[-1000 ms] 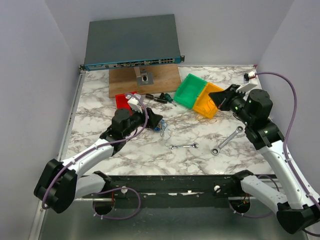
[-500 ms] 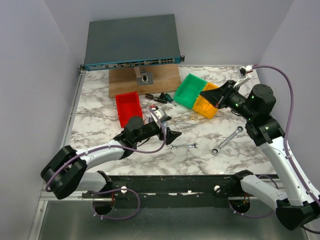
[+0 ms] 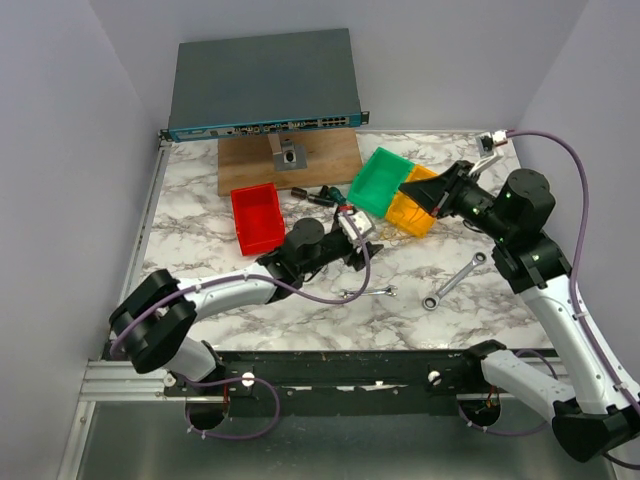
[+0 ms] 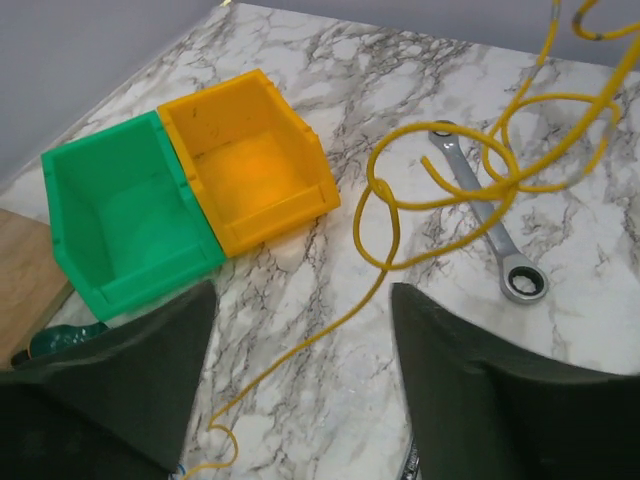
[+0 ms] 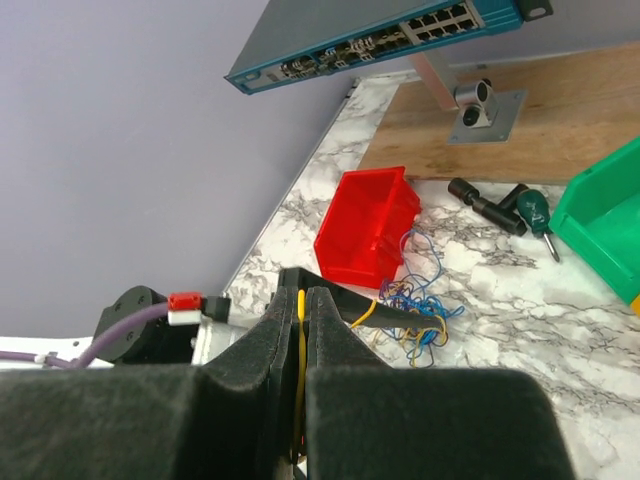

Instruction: Untangle the cables

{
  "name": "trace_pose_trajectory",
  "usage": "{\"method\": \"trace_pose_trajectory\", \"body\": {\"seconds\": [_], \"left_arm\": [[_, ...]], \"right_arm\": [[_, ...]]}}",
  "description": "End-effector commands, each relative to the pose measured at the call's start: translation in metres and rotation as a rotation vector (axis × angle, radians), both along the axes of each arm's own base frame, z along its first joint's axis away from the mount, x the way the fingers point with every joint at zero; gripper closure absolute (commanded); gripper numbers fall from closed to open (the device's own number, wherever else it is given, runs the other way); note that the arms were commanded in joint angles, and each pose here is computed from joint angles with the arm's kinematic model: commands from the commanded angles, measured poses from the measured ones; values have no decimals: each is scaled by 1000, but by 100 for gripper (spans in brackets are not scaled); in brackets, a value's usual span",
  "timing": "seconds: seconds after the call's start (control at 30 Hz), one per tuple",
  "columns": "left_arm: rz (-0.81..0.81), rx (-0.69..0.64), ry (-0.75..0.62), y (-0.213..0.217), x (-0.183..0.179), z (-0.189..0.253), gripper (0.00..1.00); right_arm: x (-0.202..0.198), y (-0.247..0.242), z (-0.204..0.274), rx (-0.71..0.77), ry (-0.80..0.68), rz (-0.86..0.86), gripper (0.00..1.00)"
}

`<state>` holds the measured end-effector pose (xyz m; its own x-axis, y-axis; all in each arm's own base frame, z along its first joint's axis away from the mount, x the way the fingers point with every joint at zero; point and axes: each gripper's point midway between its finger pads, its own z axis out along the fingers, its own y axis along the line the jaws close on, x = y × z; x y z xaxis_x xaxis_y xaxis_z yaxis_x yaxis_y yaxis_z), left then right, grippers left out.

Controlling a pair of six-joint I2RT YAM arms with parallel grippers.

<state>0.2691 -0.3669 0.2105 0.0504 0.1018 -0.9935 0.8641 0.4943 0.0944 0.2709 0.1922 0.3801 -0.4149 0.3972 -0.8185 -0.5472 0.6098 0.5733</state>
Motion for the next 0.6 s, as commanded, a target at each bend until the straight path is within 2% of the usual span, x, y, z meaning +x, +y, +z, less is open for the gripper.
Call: {"method": "trace_pose_trajectory", "body": {"seconds": [0.0, 0.03, 0.07, 0.17, 0.23, 0.33, 0.43, 0.57], "left_arm": [[-28, 105, -42, -22, 6, -10, 56], [-32, 126, -43, -24, 6, -12, 75], [-27, 154, -28, -24, 8, -16, 100], [128, 161, 16, -5, 25, -22, 100], [223, 134, 54, 17, 34, -27, 100], [328, 60, 202, 52, 47, -38, 100], [437, 17, 339, 90, 56, -55, 100], [553, -23, 401, 126, 56, -65, 100]], "right_arm": [[-1, -8, 19, 21, -18, -53, 99], [2, -14, 17, 15, -4, -95, 99], [8, -24, 18, 9, 4, -161, 99], [19, -68, 16, -20, 37, -431, 99], [20, -115, 17, -33, 51, -683, 99], [3, -181, 18, -32, 60, -1030, 99], [-20, -222, 20, -5, 53, -1247, 99], [-43, -249, 22, 31, 29, -1387, 99]]}}
